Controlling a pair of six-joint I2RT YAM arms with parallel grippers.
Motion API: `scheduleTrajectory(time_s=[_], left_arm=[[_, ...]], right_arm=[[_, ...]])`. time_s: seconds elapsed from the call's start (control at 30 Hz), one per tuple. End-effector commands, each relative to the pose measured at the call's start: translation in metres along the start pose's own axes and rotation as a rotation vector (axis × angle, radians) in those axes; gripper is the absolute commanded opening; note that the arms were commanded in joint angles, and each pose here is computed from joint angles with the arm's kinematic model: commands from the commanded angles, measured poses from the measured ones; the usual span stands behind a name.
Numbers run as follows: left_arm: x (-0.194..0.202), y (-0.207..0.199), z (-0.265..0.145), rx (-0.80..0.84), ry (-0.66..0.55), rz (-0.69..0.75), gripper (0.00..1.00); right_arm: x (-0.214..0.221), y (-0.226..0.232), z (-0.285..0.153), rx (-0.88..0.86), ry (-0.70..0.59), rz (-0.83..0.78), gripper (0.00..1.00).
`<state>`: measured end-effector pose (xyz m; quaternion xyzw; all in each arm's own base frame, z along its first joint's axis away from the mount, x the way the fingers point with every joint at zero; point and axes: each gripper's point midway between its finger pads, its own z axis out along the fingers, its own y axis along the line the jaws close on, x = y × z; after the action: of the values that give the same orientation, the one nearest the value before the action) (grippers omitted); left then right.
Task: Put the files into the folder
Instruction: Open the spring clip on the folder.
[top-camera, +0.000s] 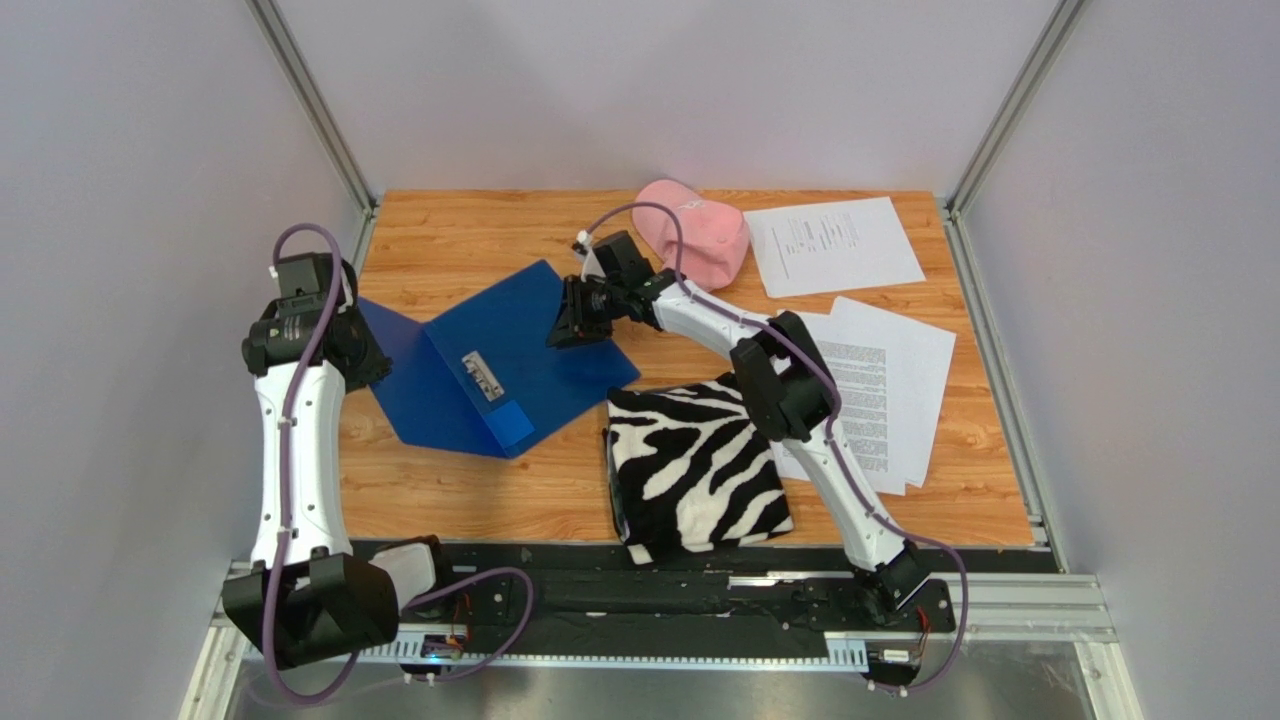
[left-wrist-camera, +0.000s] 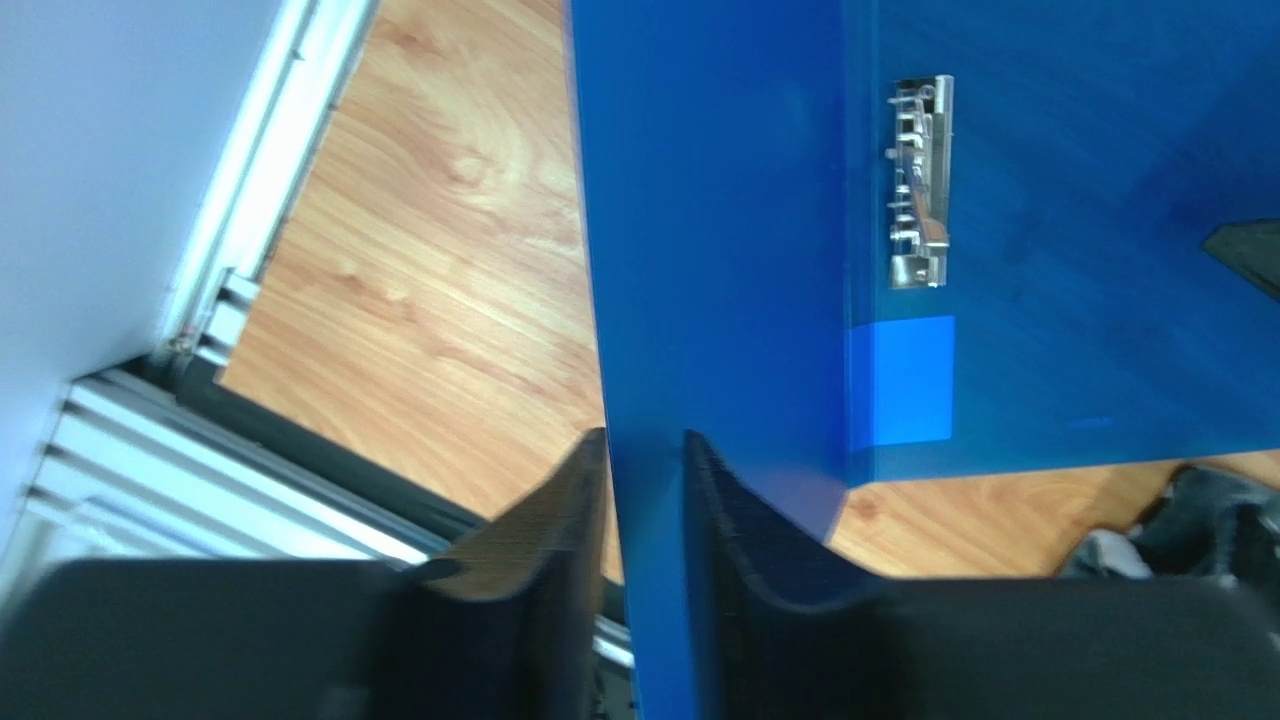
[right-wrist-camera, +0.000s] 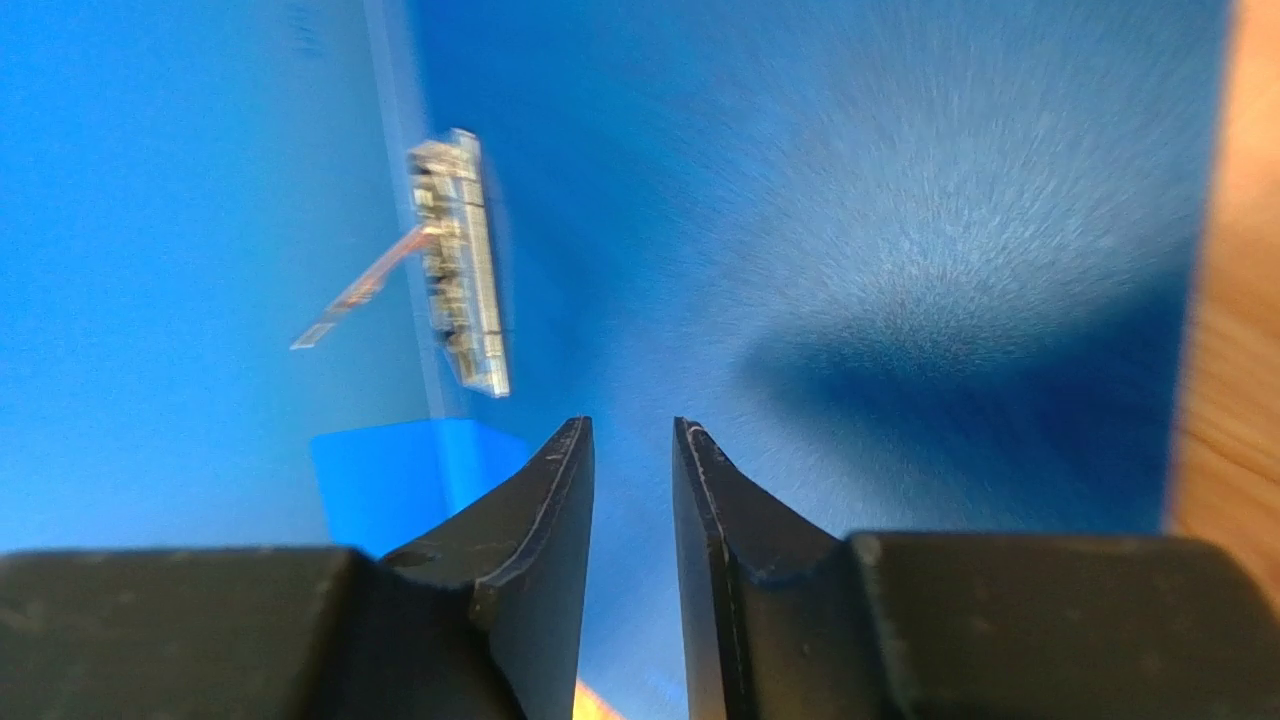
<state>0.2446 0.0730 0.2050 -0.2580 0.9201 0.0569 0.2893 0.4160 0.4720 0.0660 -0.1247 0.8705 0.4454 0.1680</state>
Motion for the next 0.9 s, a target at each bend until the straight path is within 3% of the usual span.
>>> scheduleTrajectory(time_s=[0.0, 0.07, 0.17, 0.2, 0.3, 0.37, 0.47, 0.5, 0.7, 0.87], left_arm=[[-0.021, 0.022, -0.027, -0.095, -0.089, 0.027, 0.42], [-0.027, 0.031, -0.057, -0.116, -0.157, 0.017, 0.55], [-0.039, 0.036, -0.105, -0.104, -0.28, -0.013, 0.57], [-0.041, 0.028, -0.115, -0.053, -0.294, -0.018, 0.56], [-0.042, -0.021, -0.141, 0.227, -0.312, 0.0, 0.42], [-0.027, -0.084, -0.128, 0.51, -0.182, 0.041, 0.31], [0.004, -0.143, -0.08, 0.693, 0.075, 0.045, 0.15], [0.011, -0.157, -0.058, 0.732, 0.123, -0.009, 0.05], [0.026, -0.175, 0.003, 0.698, 0.136, -0.151, 0.0], [0.048, -0.166, 0.062, 0.542, 0.203, -0.305, 0.0]], right_arm=[[0.004, -0.008, 0.02, 0.044, -0.02, 0.01, 0.28], [0.009, -0.02, 0.021, 0.108, -0.028, 0.023, 0.27], [0.017, -0.031, 0.023, 0.173, -0.035, 0.045, 0.26], [0.021, -0.03, 0.024, 0.19, -0.032, 0.043, 0.25], [0.026, -0.033, 0.026, 0.212, -0.03, 0.065, 0.25], [0.028, -0.033, 0.027, 0.208, -0.029, 0.087, 0.25], [0.025, -0.029, 0.025, 0.196, -0.029, 0.091, 0.26], [0.024, -0.029, 0.025, 0.191, -0.029, 0.107, 0.26], [0.017, -0.029, 0.017, 0.174, -0.028, 0.139, 0.26], [0.018, -0.031, 0.015, 0.177, -0.024, 0.148, 0.26]])
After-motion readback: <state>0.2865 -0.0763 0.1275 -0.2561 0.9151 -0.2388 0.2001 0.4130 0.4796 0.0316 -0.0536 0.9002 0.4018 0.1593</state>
